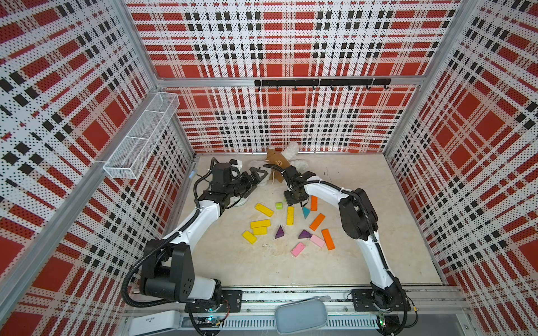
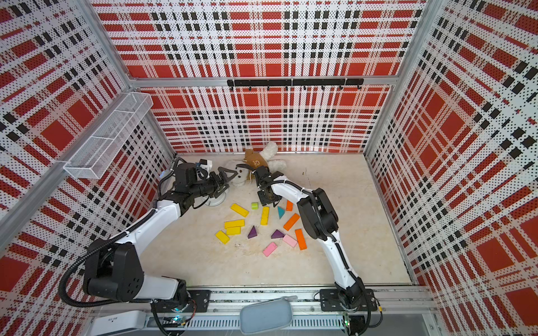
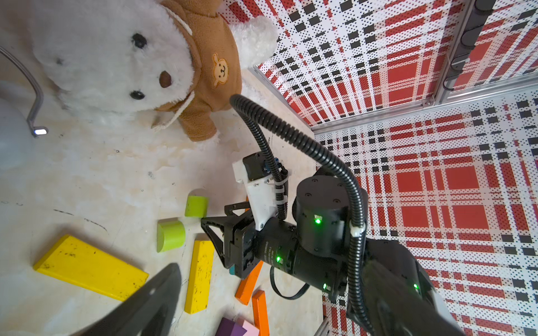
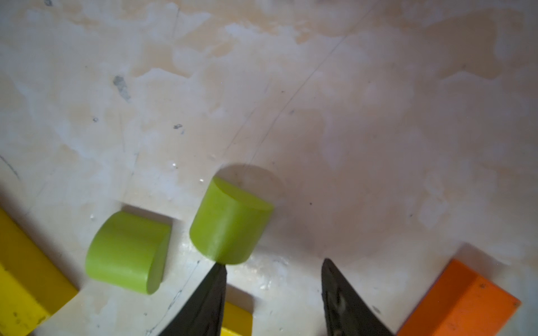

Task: Assemble a carrot with building blocks
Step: Pick up the building block from the center of the board.

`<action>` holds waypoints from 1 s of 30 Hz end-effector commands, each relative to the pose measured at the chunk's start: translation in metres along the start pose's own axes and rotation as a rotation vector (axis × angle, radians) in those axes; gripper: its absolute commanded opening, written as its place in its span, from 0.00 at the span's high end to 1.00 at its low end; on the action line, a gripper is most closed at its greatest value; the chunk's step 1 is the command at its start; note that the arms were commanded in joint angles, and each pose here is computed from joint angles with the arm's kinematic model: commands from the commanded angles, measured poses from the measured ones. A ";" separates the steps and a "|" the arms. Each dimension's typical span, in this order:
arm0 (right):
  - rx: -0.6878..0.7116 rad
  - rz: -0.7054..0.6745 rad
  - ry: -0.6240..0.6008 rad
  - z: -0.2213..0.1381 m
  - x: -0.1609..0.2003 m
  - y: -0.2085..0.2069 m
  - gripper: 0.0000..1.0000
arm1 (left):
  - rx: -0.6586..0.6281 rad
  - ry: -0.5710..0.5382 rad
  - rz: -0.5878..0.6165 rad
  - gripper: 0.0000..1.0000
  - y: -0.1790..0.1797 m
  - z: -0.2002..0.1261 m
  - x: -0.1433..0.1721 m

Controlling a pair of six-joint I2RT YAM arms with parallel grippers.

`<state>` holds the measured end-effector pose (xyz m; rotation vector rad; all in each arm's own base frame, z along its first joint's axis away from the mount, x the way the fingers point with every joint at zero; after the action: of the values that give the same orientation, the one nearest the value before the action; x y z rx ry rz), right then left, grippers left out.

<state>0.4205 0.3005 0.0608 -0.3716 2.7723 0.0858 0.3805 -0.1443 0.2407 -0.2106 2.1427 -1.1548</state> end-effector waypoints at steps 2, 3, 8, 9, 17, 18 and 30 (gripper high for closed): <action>0.042 -0.010 0.022 0.010 0.004 -0.011 0.46 | 0.017 0.001 -0.002 0.00 -0.002 0.001 0.000; 0.034 -0.002 0.022 0.009 0.003 -0.012 0.46 | 0.017 -0.001 -0.001 0.00 -0.003 0.001 0.000; -0.046 0.022 -0.010 -0.009 -0.003 -0.002 0.46 | 0.019 0.000 -0.001 0.01 -0.003 0.001 -0.001; -0.067 0.049 -0.022 -0.014 -0.006 0.000 0.46 | 0.016 -0.004 0.000 0.00 -0.003 0.001 -0.001; -0.087 0.164 0.020 -0.008 -0.015 0.011 0.47 | 0.009 -0.013 -0.008 0.00 0.000 -0.002 -0.003; -0.087 0.160 0.026 -0.006 -0.016 0.012 0.48 | 0.012 -0.012 -0.006 0.01 -0.001 -0.002 -0.003; -0.060 0.145 0.042 0.015 -0.022 0.021 0.49 | 0.018 -0.013 -0.003 0.00 -0.003 -0.003 -0.003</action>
<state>0.4404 0.3247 0.0565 -0.1972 2.8285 0.2238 0.3810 -0.1434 0.2410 -0.2158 2.1411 -1.1555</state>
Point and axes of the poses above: each gripper's point midway between its finger pads, its own z axis out along the fingers, its own y axis along the line the jaws close on, x = y × z, the point moved 3 cm from there along -z, back along the fingers, and after that the axes turned 8 degrees about z, right-handed, at the moved point
